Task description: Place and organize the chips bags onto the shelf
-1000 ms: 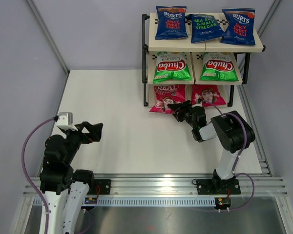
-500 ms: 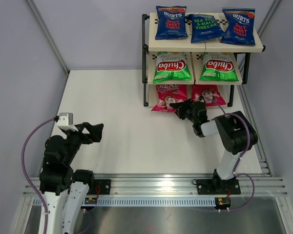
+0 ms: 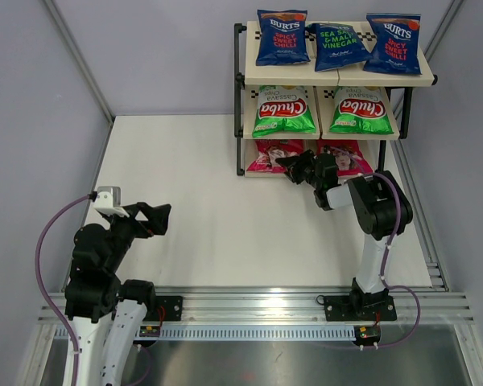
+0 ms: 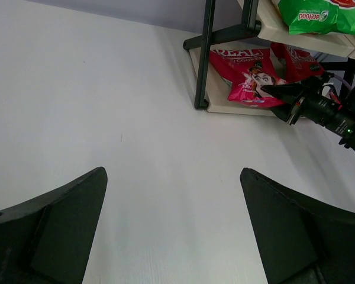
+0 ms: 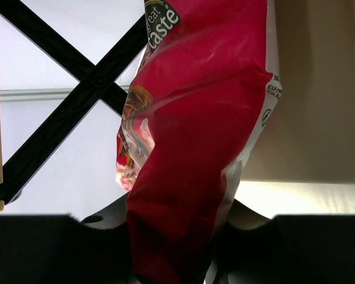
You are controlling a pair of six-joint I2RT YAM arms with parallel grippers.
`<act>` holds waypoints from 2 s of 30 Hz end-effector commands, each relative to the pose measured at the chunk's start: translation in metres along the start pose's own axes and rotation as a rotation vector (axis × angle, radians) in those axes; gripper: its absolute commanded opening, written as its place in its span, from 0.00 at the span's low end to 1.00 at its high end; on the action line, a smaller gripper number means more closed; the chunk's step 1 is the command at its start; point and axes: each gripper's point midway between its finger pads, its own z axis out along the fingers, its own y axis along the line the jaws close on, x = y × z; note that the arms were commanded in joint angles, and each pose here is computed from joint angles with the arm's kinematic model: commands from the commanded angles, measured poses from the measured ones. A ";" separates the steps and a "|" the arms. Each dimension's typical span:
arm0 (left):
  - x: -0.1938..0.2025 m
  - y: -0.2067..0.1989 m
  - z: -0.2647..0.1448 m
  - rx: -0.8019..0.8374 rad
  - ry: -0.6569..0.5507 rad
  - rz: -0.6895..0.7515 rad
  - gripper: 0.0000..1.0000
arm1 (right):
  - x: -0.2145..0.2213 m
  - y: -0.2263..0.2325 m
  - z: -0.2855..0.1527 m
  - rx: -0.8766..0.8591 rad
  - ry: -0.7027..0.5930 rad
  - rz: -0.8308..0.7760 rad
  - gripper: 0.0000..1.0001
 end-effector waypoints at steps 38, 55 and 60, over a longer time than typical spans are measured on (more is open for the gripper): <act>-0.007 -0.004 -0.001 0.019 -0.041 0.024 0.99 | -0.008 -0.010 -0.021 0.083 -0.035 0.052 0.34; -0.007 -0.002 0.000 0.009 -0.035 0.026 0.99 | -0.025 -0.001 0.000 0.080 -0.084 0.106 0.29; -0.009 0.001 0.000 -0.012 -0.040 0.022 0.99 | -0.023 0.012 -0.017 0.052 -0.091 0.094 0.38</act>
